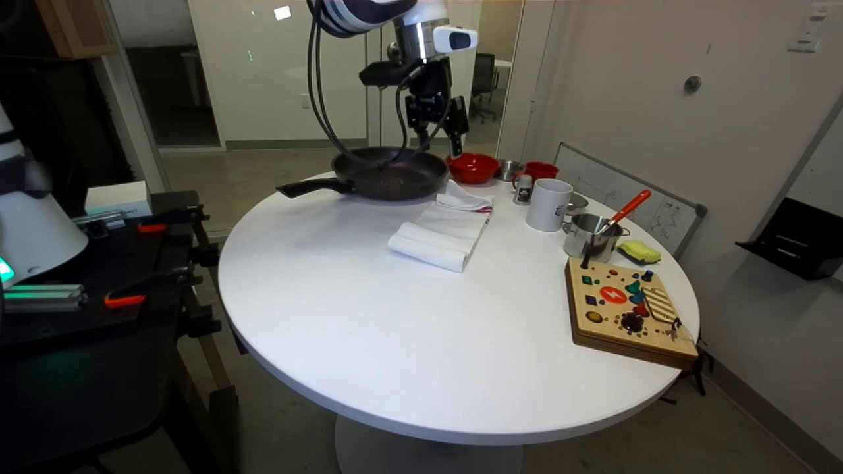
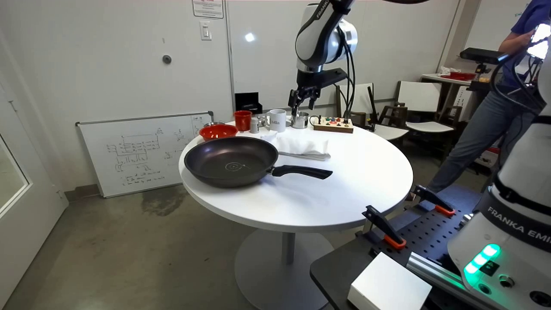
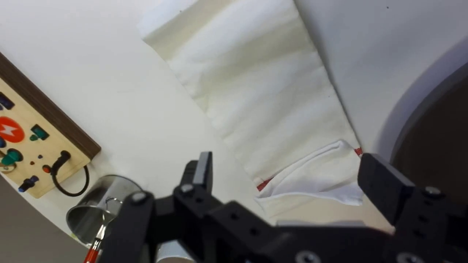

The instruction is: Pick up the cloth and wipe the table

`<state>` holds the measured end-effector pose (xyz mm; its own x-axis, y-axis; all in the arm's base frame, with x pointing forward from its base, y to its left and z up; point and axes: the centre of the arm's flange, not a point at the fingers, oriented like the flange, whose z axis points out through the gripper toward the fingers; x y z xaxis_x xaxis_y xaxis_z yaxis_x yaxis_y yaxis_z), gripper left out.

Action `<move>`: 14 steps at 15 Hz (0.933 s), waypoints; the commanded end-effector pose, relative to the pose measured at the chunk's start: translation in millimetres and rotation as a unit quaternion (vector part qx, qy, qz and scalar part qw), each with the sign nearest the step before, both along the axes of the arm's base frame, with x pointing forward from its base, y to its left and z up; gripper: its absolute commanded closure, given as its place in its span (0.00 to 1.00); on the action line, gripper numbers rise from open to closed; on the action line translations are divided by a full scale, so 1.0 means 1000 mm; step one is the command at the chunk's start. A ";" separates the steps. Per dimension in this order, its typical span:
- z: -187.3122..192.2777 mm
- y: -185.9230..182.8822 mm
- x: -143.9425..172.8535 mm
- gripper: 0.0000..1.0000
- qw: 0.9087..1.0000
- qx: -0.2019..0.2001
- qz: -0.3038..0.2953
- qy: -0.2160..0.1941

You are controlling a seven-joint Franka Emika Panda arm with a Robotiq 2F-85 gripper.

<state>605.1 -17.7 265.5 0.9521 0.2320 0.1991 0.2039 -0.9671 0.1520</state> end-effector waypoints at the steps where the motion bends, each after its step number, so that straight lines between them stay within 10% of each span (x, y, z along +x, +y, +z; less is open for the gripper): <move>1: -0.031 0.015 0.018 0.00 1.000 -0.025 -0.010 0.007; 5: -0.069 0.009 0.034 0.00 0.997 -0.068 -0.030 0.009; 14: -0.138 -0.047 0.060 0.00 0.981 -0.020 -0.150 0.118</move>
<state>641.7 -51.4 136.3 0.9995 -0.0035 -0.0321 0.0026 -0.9822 0.1876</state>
